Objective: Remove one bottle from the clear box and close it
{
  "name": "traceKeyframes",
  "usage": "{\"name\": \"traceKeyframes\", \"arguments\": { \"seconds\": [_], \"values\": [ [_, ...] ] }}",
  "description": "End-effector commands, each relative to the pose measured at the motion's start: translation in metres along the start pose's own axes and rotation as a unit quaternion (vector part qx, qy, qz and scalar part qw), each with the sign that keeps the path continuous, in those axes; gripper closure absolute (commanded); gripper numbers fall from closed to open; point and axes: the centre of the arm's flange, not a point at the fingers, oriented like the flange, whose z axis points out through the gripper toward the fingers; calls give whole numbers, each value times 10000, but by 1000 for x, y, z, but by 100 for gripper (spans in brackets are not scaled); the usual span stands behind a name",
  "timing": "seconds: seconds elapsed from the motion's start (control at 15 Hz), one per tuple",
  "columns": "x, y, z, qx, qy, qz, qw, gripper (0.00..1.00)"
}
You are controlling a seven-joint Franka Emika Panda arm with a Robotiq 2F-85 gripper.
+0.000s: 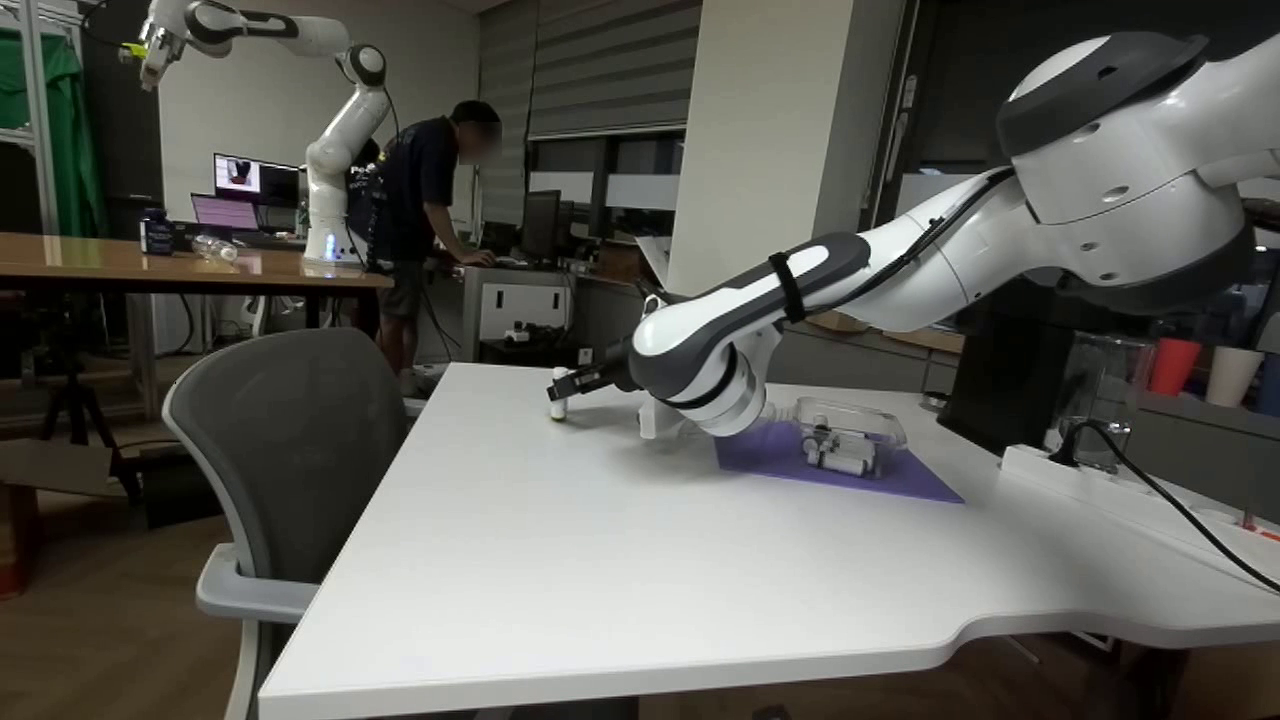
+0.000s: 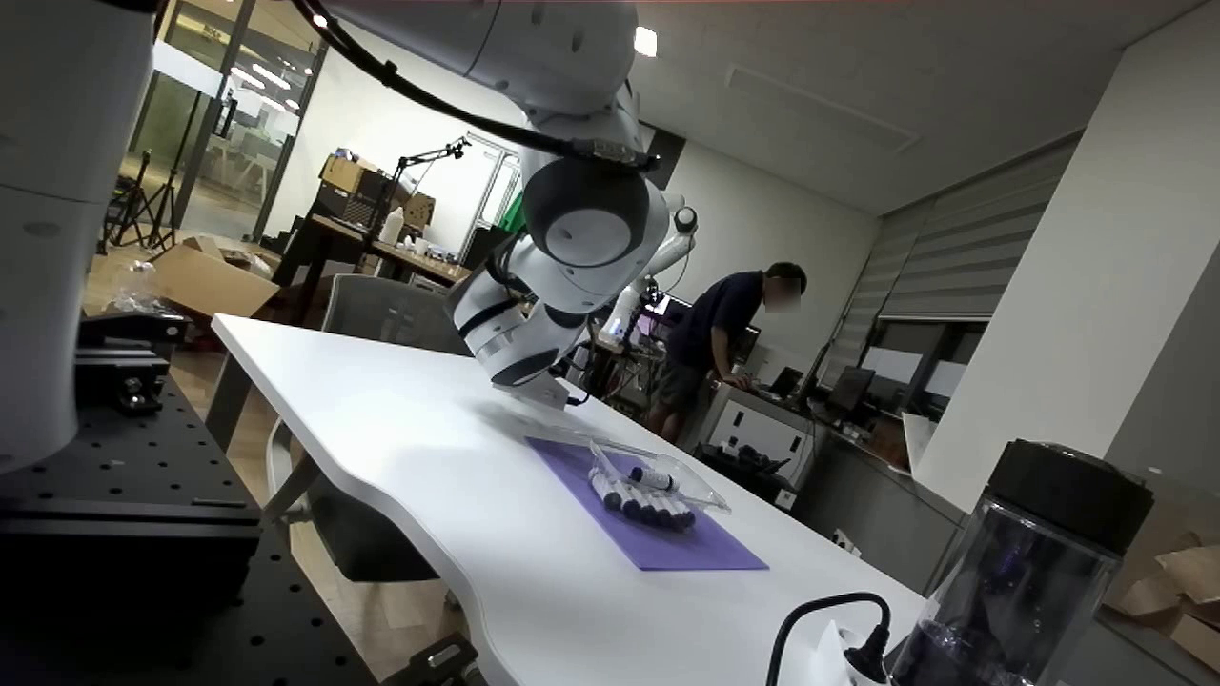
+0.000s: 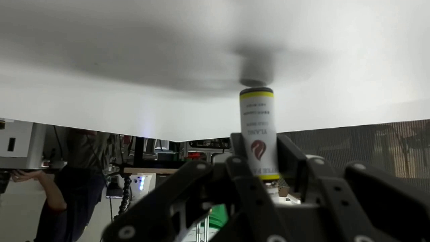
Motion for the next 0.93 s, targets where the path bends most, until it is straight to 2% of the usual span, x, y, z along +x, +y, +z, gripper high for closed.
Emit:
{"name": "traceKeyframes", "arguments": {
  "seconds": [0.0, 0.07, 0.13, 0.2, 0.67, 0.87],
  "values": [
    [-11, 9, 12, 29, 39, 65, 10000, 93],
    [-11, 9, 12, 25, 35, 61, 10000, 93],
    [-12, 9, 12, 21, 24, 58, 10000, 46],
    [-12, 9, 12, 23, 18, 61, 10000, 46],
    [-12, 8, 12, 32, 24, 75, 10000, 1],
    [-2, 5, 5, 93, 68, 84, 9999, 0]
  ]
}}
